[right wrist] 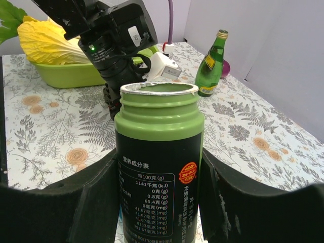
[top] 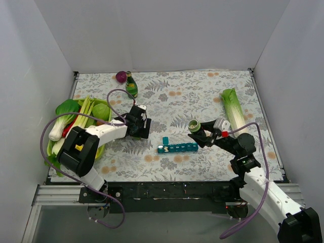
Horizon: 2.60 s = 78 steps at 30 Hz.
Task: Sort the pills into containers
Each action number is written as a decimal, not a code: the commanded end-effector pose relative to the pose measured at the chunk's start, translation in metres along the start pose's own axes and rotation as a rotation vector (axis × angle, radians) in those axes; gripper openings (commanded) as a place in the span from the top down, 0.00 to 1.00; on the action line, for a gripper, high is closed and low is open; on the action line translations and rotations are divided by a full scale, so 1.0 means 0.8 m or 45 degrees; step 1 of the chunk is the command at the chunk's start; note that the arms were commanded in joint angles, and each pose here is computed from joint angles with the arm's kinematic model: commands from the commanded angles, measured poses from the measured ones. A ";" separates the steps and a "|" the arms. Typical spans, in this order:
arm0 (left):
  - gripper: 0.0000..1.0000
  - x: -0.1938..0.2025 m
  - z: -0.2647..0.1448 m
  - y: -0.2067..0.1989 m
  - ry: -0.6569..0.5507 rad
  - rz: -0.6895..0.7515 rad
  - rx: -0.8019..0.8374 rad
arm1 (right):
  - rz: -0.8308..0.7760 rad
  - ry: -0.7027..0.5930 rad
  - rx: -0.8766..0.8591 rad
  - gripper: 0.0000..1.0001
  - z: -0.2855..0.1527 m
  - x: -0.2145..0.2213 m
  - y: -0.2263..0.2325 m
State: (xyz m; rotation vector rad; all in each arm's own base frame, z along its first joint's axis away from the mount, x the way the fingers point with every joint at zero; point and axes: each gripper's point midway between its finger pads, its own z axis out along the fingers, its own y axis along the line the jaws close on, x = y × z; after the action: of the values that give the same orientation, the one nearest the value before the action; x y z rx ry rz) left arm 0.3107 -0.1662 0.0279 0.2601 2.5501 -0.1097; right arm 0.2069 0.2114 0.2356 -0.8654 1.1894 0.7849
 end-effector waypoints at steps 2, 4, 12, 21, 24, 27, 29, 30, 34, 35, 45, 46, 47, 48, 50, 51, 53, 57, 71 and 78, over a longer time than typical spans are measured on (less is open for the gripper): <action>0.35 -0.025 -0.002 -0.001 -0.072 0.005 -0.019 | -0.093 -0.096 -0.013 0.99 -0.002 -0.020 0.003; 0.41 -0.026 -0.001 -0.001 -0.068 0.010 -0.020 | -0.087 -0.088 -0.021 0.99 -0.003 -0.016 0.005; 0.76 -0.042 -0.024 -0.033 -0.082 0.036 0.169 | -0.110 -0.073 -0.097 0.99 -0.007 -0.004 0.021; 0.78 -0.066 -0.194 -0.177 -0.205 0.037 1.054 | -0.097 -0.041 -0.233 0.99 -0.012 0.012 0.045; 0.78 -0.068 -0.238 -0.198 -0.276 0.000 1.273 | -0.086 -0.030 -0.236 0.99 -0.012 0.015 0.046; 0.78 -0.077 -0.270 -0.211 -0.321 -0.075 1.425 | -0.075 -0.003 -0.229 0.99 -0.012 0.023 0.045; 0.78 -0.084 -0.285 -0.221 -0.333 -0.122 1.498 | -0.070 0.019 -0.219 0.99 -0.012 0.029 0.042; 0.78 -0.087 -0.290 -0.226 -0.334 -0.125 1.514 | -0.072 0.023 -0.214 0.99 -0.012 0.029 0.041; 0.79 -0.088 -0.291 -0.250 -0.287 -0.137 1.524 | -0.090 0.059 -0.191 0.99 -0.008 0.033 0.034; 0.79 -0.089 -0.290 -0.252 -0.280 -0.149 1.513 | -0.089 0.073 -0.188 0.99 -0.008 0.036 0.033; 0.80 -0.100 -0.263 -0.260 -0.236 -0.276 1.335 | -0.101 0.163 -0.208 0.99 0.002 0.046 0.030; 0.81 -0.096 -0.261 -0.265 -0.212 -0.275 1.325 | -0.100 0.177 -0.211 0.99 0.002 0.048 0.031; 0.81 -0.091 -0.255 -0.265 -0.182 -0.276 1.299 | -0.103 0.176 -0.211 0.99 0.004 0.045 0.030; 0.81 -0.093 -0.252 -0.267 -0.182 -0.279 1.276 | -0.103 0.179 -0.212 0.99 0.004 0.045 0.030; 0.82 -0.087 -0.248 -0.271 -0.155 -0.271 1.249 | -0.107 0.183 -0.211 0.99 0.005 0.045 0.029; 0.82 -0.088 -0.248 -0.272 -0.154 -0.270 1.242 | -0.109 0.183 -0.209 0.99 0.006 0.043 0.028; 0.82 -0.084 -0.243 -0.275 -0.137 -0.263 1.224 | -0.108 0.194 -0.208 0.99 0.006 0.044 0.027; 0.83 -0.086 -0.249 -0.282 -0.137 -0.255 1.239 | -0.107 0.219 -0.210 0.99 0.007 0.048 0.027; 0.85 -0.071 -0.246 -0.301 -0.076 -0.223 1.207 | -0.123 0.283 -0.184 0.99 0.011 0.049 0.020; 0.88 -0.067 -0.234 -0.315 -0.048 -0.133 1.075 | -0.119 0.323 -0.181 0.99 0.012 0.051 0.018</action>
State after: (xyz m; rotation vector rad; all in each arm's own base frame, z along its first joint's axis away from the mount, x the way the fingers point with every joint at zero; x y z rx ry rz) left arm 0.2096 -0.3854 0.2119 0.3531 2.3319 -1.2731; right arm 0.1976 0.2208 0.1539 -1.1516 1.4390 0.7464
